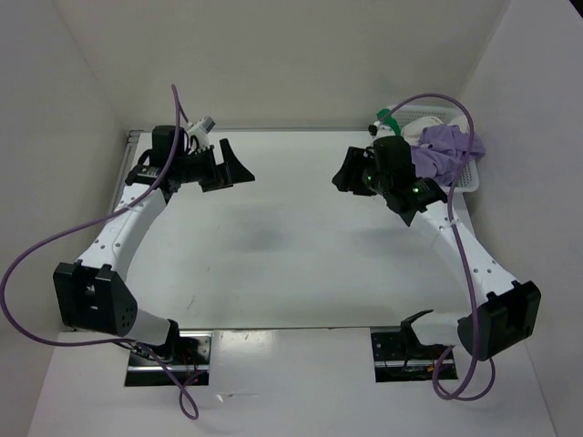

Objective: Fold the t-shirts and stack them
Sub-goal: Grab crumpled tshirt from bin with the right arm

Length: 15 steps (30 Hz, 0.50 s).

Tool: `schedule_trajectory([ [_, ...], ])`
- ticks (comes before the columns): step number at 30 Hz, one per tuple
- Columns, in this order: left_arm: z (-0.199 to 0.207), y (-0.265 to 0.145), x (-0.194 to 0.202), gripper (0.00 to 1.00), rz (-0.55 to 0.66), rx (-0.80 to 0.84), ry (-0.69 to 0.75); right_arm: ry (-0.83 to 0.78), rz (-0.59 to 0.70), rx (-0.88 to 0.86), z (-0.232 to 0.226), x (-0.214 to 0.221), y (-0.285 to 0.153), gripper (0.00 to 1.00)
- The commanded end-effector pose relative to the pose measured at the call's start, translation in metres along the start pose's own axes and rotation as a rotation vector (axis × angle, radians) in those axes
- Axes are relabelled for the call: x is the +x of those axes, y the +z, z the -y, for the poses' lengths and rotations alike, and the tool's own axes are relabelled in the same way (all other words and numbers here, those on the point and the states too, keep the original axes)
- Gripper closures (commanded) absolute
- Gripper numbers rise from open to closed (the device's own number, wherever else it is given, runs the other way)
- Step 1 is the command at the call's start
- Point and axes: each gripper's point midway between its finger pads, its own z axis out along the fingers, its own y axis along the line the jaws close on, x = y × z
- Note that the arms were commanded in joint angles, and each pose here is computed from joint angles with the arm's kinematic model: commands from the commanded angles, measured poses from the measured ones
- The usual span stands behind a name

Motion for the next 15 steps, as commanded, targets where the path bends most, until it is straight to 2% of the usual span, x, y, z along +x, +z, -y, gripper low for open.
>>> schedule_trajectory([
  [1,0.008,-0.003,-0.005,0.01,0.018,0.053,0.01,0.002,0.045,-0.117,-0.022,-0.012,-0.018,0.4],
  [3,0.012,-0.006,-0.005,0.01,0.019,0.068,0.026,-0.019,0.066,-0.193,-0.036,-0.018,-0.028,0.4],
  [4,0.009,-0.006,0.002,0.01,0.009,0.063,0.018,-0.02,0.089,-0.189,-0.036,-0.023,-0.031,0.46],
  [5,0.012,-0.008,0.004,0.05,0.011,0.074,0.024,-0.009,0.1,-0.166,-0.032,-0.025,-0.03,0.49],
  [6,0.013,-0.009,0.007,0.13,0.005,0.082,0.022,-0.004,0.075,-0.134,-0.026,-0.019,-0.025,0.55],
  [7,0.01,-0.009,0.012,0.23,0.004,0.081,0.012,0.0,0.081,-0.087,-0.018,-0.021,-0.023,0.69],
  [8,0.01,-0.009,0.012,0.4,0.004,0.081,0.012,0.002,0.064,-0.063,-0.014,-0.018,-0.021,0.74],
  [9,0.01,-0.01,0.015,0.52,0.003,0.081,0.011,0.004,0.07,-0.034,-0.009,-0.021,-0.016,0.84],
  [10,0.007,-0.009,0.019,0.62,-0.006,0.077,0.003,0.005,0.071,-0.01,-0.006,-0.023,-0.014,0.89],
  [11,0.008,-0.009,0.019,0.7,-0.006,0.077,-0.006,0.006,0.083,0.02,-0.002,-0.026,-0.011,0.92],
  [12,0.009,-0.011,0.017,0.83,0.005,0.072,0.001,0.019,0.087,0.07,0.012,-0.031,-0.009,0.95],
  [13,0.006,-0.011,0.022,0.88,-0.007,0.066,-0.011,0.044,0.081,0.126,0.026,-0.032,-0.002,0.95],
  [14,0.008,-0.014,0.02,0.91,0.007,0.061,-0.003,0.068,0.134,0.208,0.045,-0.048,-0.003,0.95],
  [15,0.012,-0.015,0.021,0.94,0.008,0.056,-0.005,0.135,0.146,0.298,0.079,-0.056,0.001,0.95],
])
